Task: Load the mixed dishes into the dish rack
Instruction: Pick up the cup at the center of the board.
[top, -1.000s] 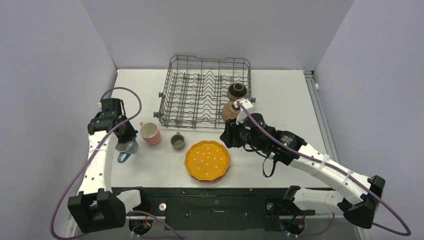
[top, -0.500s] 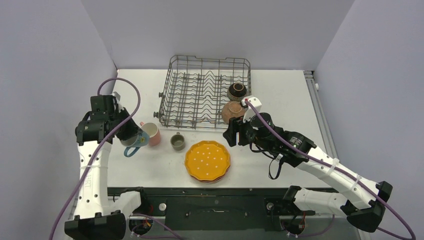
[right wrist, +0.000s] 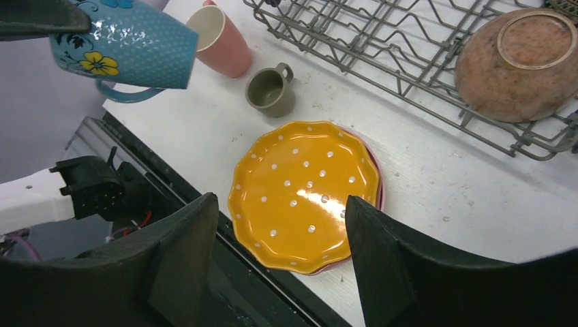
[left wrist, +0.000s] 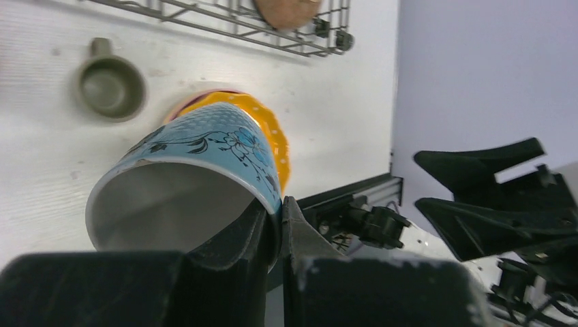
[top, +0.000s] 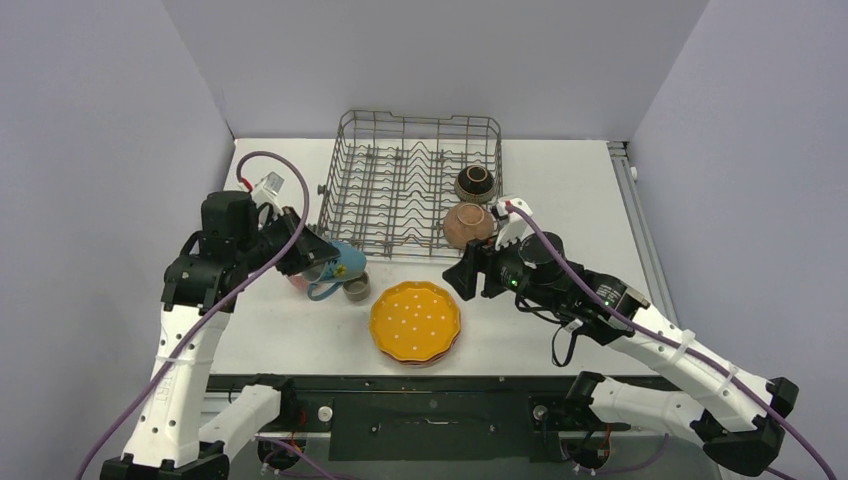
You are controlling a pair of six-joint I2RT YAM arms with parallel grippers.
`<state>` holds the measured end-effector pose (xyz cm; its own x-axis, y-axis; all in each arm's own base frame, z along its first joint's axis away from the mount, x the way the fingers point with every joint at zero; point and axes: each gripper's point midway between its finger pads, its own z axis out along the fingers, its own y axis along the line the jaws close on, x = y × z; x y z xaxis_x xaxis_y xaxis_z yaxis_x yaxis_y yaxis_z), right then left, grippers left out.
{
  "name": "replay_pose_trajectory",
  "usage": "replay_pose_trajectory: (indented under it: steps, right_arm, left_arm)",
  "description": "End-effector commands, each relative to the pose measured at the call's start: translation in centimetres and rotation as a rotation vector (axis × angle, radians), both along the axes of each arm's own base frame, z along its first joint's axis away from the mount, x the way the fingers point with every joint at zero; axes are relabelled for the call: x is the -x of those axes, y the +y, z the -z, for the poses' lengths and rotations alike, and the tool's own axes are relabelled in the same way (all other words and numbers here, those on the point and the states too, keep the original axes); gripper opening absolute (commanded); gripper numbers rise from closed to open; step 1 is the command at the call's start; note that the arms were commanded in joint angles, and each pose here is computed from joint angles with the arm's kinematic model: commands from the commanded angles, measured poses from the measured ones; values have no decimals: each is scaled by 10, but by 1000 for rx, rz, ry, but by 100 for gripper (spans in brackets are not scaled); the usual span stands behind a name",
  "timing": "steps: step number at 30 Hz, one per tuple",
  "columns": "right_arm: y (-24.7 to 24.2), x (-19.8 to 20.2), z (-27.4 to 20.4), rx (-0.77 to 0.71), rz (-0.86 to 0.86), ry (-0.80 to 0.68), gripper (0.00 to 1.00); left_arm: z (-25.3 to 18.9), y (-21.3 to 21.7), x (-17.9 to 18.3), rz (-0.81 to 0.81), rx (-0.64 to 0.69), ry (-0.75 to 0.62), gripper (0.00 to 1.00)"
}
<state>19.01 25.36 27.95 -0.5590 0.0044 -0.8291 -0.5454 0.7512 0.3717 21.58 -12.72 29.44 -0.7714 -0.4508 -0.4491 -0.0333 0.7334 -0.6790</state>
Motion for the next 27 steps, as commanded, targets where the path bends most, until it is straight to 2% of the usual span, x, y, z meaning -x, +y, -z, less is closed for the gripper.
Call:
replay_pose_trajectory:
  steps: [1,7,12,20,27]
  right_arm:
    - [15,13,-9,-132,-61,11,64]
    - [18,24,-9,-230,-99,14,64]
    - [27,38,-17,-346,-178,8,62]
    - [43,42,-39,-516,-219,10,64]
    - [59,38,-45,-572,-257,-2,68]
  left_arm:
    - [-54,-41,-6,123,231,-185,0]
    - [-78,-65,0,177,396,-241,0]
    - [-106,-80,3,190,608,-292,0]
    - [-136,-92,12,236,764,-346,0]
    - [-146,-100,17,289,875,-323,0]
